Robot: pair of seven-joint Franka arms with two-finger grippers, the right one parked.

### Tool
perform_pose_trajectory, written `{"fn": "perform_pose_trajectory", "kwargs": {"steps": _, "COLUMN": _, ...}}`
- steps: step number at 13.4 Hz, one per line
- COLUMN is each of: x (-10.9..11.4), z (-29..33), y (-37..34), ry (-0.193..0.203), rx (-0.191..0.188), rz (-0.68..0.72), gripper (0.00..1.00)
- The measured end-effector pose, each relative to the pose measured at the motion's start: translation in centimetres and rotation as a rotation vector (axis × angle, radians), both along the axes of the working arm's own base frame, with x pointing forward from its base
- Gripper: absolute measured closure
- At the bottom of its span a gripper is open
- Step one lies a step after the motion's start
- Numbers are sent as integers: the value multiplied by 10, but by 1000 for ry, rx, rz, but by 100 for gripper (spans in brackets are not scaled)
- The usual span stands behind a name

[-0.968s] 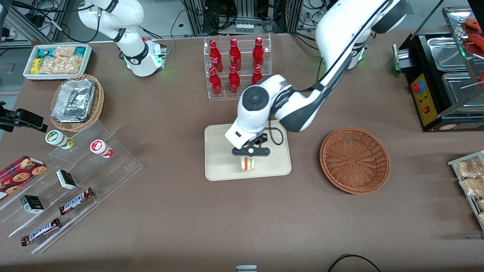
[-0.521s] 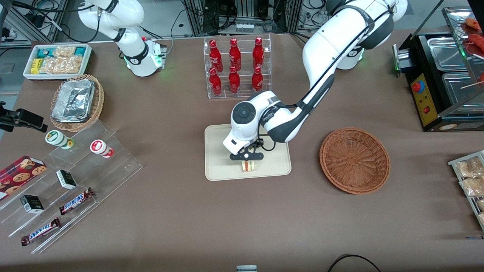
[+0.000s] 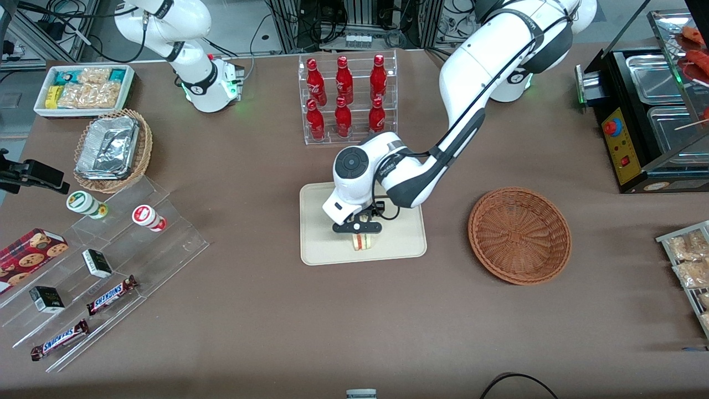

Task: Place sandwich from basket to tray

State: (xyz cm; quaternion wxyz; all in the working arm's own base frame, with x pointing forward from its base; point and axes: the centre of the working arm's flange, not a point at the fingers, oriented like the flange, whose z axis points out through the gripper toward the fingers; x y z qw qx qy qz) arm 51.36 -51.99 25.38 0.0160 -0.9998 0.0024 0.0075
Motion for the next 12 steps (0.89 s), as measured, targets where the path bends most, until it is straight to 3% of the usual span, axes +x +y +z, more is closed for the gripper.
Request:
{"fn": "perform_pose_trajectory", "kwargs": {"steps": 2, "x": 8, "z": 57, "y": 7, "ry": -35, "rx": 18, "rz": 24, "gripper": 3}}
{"fn": "perform_pose_trajectory", "kwargs": {"steps": 3, "x": 12, "z": 95, "y": 15, "ry": -55, "rx": 19, "rz": 50, "gripper": 0}}
{"fn": "perform_pose_trajectory", "kwargs": {"steps": 5, "x": 19, "z": 176, "y": 50, "ry": -79, "rx": 26, "rz": 124, "gripper": 0}}
{"fn": "perform_pose_trajectory", "kwargs": {"steps": 8, "x": 26, "z": 266, "y": 126, "ry": -82, "rx": 86, "rz": 244, "gripper": 0}}
{"fn": "perform_pose_trajectory", "kwargs": {"steps": 10, "x": 29, "z": 307, "y": 174, "ry": -68, "rx": 73, "rz": 305, "gripper": 0}}
{"fn": "perform_pose_trajectory", "kwargs": {"steps": 12, "x": 35, "z": 341, "y": 234, "ry": -34, "rx": 58, "rz": 280, "gripper": 0}}
